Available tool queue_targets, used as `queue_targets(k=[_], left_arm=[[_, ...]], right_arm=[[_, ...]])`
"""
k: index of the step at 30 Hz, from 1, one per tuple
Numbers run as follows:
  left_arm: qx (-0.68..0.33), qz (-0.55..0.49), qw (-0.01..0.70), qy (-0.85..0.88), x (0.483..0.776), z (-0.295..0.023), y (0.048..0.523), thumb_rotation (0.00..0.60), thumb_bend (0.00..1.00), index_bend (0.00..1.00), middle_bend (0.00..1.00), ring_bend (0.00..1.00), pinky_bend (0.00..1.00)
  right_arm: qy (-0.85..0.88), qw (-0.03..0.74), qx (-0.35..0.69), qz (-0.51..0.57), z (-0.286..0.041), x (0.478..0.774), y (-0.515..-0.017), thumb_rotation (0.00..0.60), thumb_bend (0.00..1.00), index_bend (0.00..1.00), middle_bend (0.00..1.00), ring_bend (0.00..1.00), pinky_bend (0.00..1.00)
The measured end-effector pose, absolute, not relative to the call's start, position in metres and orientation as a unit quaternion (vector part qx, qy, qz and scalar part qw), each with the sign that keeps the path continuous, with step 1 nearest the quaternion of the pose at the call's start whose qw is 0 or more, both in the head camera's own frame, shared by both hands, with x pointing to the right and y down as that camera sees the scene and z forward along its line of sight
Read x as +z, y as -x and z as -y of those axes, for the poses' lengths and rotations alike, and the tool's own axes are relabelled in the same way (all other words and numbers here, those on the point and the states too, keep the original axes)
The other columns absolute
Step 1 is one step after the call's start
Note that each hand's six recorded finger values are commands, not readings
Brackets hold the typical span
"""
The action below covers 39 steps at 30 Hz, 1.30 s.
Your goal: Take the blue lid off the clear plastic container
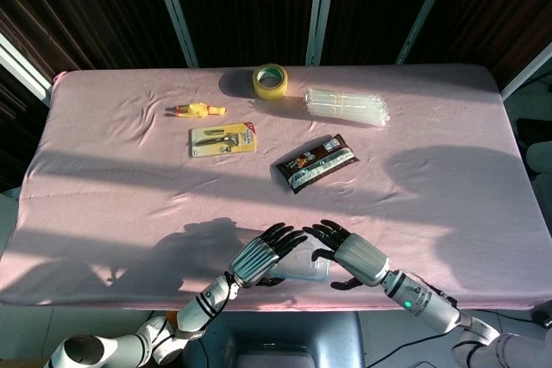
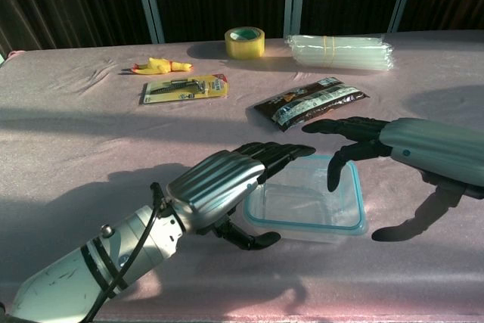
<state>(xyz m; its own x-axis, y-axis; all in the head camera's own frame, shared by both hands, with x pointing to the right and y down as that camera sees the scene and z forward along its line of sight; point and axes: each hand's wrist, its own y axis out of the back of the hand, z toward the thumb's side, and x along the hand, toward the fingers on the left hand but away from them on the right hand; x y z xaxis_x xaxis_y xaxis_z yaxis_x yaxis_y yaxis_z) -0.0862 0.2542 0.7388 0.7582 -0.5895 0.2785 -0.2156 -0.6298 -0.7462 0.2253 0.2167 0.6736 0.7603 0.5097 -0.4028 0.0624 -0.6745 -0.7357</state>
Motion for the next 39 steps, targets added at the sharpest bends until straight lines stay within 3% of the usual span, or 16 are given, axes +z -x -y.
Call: queue_targets(k=[7,39], left_arm=[[-0.265,-0.230,0.357,0.865,0.743,-0.254,0.088,0.600,0.32,0.00,0.53,0.46,0.47],[-0.271,-0.221,0.356,0.867,0.744,-0.259,0.091,0.600,0.32,0.00,0.55,0.47,0.48]], right_arm=[[0.868,0.367,0.291,0.165,-0.218,0.680,-0.215,0.600,0.32,0.59,0.12,0.00,0.00],[0.864,0.365,0.294,0.183,-0.211,0.684,-0.201,0.600,0.32,0.62,0.12,0.00,0.00]])
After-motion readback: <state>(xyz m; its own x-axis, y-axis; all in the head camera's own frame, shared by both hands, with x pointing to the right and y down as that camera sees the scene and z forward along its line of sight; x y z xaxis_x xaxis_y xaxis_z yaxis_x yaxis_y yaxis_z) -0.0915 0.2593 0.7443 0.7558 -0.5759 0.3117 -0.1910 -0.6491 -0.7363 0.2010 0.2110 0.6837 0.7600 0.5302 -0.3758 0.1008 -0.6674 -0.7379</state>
